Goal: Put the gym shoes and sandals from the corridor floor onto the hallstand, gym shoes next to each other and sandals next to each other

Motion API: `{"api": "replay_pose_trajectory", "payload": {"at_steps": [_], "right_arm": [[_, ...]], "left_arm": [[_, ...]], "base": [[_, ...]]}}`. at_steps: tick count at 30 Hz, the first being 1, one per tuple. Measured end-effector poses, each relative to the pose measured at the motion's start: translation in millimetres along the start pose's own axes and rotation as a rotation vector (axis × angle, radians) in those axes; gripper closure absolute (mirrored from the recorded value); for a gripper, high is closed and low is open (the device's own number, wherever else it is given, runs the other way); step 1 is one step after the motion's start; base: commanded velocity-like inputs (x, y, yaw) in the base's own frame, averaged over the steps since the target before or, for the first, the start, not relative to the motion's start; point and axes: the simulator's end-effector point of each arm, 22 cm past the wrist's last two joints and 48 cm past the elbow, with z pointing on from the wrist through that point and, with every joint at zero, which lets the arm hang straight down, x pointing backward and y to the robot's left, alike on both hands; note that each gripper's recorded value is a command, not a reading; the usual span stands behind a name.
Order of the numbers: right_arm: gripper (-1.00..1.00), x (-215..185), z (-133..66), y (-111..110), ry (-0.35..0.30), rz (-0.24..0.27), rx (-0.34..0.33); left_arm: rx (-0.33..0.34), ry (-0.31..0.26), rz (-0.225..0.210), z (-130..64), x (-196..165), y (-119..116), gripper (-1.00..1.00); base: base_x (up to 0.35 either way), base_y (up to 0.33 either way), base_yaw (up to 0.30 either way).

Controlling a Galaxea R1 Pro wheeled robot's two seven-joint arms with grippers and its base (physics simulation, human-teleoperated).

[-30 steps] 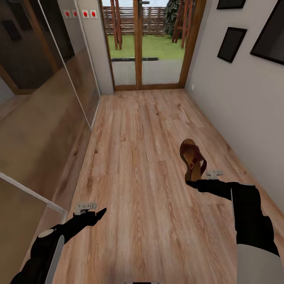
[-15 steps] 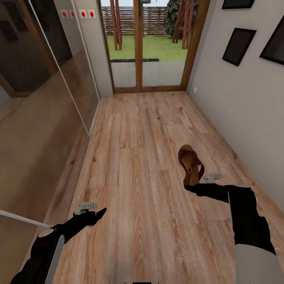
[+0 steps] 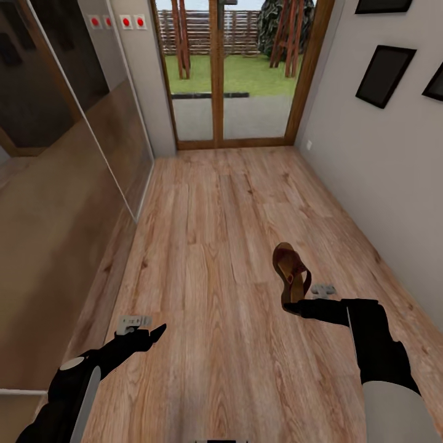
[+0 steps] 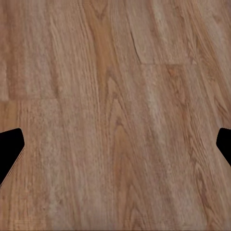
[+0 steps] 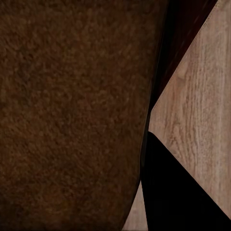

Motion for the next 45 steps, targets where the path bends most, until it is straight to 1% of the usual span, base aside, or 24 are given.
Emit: {"api": "replay_pose_trajectory", "payload": {"at_steps": [31, 39, 45], "right_arm": [[1.0, -0.2, 0.1, 1.7, -0.001, 0.002, -0.008], [1.0, -2.7, -2.2, 2.9, -0.007, 0.0, -0.009], [1.0, -5.2, -4.7, 4.1, -0.013, -0.002, -0.01]], "left_arm": [[-0.001, 0.004, -0.001, 0.5, 1.8, 0.4, -1.0], [0.002, -0.003, -0.003, -0.9, -1.0, -0.5, -1.0], [0.003, -0.009, -0.002, -2.4, -3.9, -1.6, -1.0]], "base": [[0.338, 0.0, -0.003], [0.319, 0.0, -0.166], [0.163, 0.0, -0.206]]}}
